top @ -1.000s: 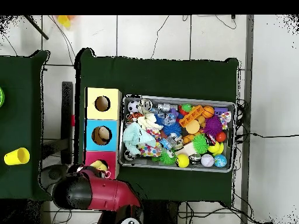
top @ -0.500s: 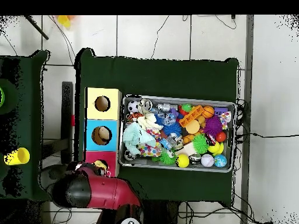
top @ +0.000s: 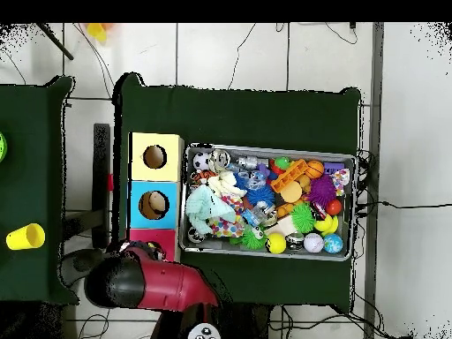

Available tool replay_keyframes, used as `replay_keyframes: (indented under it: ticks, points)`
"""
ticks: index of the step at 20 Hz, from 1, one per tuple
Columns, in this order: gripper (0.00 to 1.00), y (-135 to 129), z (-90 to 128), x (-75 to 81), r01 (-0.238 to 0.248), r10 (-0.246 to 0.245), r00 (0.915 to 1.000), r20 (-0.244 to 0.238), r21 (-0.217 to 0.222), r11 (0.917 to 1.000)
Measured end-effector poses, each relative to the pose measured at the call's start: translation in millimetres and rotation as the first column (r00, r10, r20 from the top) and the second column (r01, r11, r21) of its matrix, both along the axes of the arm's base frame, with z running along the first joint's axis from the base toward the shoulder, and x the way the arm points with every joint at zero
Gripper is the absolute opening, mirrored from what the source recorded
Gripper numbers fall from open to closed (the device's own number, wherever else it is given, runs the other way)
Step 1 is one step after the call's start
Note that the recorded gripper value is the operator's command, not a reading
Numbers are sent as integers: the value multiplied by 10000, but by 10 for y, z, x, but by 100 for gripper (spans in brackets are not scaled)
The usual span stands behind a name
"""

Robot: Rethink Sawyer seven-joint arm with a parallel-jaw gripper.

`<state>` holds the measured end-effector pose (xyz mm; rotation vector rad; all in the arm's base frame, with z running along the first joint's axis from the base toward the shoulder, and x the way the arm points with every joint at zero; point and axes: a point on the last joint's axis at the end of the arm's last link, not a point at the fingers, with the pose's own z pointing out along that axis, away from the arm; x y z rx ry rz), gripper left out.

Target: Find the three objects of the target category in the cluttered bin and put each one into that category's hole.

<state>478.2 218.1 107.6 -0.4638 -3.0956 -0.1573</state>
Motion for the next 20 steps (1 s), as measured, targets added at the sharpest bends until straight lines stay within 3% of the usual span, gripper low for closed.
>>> replay_keyframes:
  ticks: [6,12,20]
  points:
    - [0,-209,-297,-67,39,-45,9997,-246,-228,9997]
    - [0,-218,-446,-167,-214,200,9989,-419,-328,9992]
    - [0,-99,-402,-200,-489,478,9984,-307,-355,9982]
